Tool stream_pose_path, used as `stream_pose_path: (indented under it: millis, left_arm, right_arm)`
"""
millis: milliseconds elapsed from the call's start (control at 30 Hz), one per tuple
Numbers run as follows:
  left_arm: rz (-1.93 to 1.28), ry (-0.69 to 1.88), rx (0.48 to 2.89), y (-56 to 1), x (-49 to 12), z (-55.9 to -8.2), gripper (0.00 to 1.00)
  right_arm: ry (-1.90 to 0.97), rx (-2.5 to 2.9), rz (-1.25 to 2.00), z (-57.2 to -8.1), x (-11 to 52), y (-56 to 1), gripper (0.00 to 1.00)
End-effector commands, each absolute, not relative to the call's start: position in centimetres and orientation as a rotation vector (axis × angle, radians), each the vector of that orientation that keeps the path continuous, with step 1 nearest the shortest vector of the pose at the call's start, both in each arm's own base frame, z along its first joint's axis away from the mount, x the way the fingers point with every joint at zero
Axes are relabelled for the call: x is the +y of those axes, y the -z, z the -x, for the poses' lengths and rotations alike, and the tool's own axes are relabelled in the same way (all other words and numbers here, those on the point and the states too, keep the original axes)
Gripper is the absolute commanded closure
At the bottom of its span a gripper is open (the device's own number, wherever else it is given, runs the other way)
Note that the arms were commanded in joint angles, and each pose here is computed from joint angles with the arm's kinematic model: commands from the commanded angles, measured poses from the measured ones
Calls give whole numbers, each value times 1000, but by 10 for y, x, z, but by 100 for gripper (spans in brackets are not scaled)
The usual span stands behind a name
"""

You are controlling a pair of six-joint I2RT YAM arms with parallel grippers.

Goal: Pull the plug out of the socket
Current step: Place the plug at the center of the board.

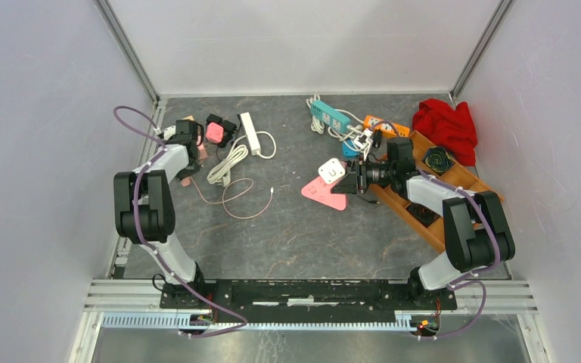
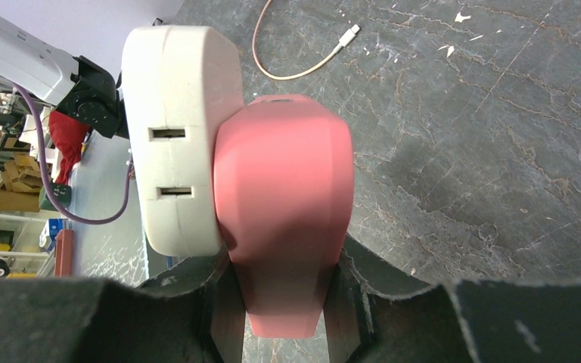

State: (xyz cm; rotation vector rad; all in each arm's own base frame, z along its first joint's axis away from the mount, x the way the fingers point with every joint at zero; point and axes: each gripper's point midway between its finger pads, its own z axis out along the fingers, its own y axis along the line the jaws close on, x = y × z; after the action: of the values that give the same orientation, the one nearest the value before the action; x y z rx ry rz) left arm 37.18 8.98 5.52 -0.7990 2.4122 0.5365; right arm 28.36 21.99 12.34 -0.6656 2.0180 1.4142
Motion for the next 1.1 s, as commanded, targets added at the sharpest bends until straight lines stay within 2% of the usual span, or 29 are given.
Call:
stream_pose_path:
  millis: [0,200,367,667,800,867,1067]
  left_arm:
    - [855,-568,2376,-60,96,-379,72]
    - [863,-571,2396,-57,95,-380,55]
    - [903,-604,2367,-66,99,-379,36]
    - [895,-565,2269,-103,101,-380,32]
    - [875,-546,2209,-127,103,-380,27]
    - [862,-502,2190,-134,99,-382,22]
    - [735,-314,2190,-151,77,-391,20]
  right_arm:
    - [-1397,1888,754,-292,223,-155,100]
    - [-1399,1892,758,-292,223,-154,100]
    - [-1398,1892,759,-292,223,-154,100]
    - [-1397,1895,761,-293,223,-152,100]
    - [-1398,1899,759,-293,223,-151,100]
    - [-1399,1902,760,-293,223,-150,100]
    - [-1395,1906,763,-293,223,-148,100]
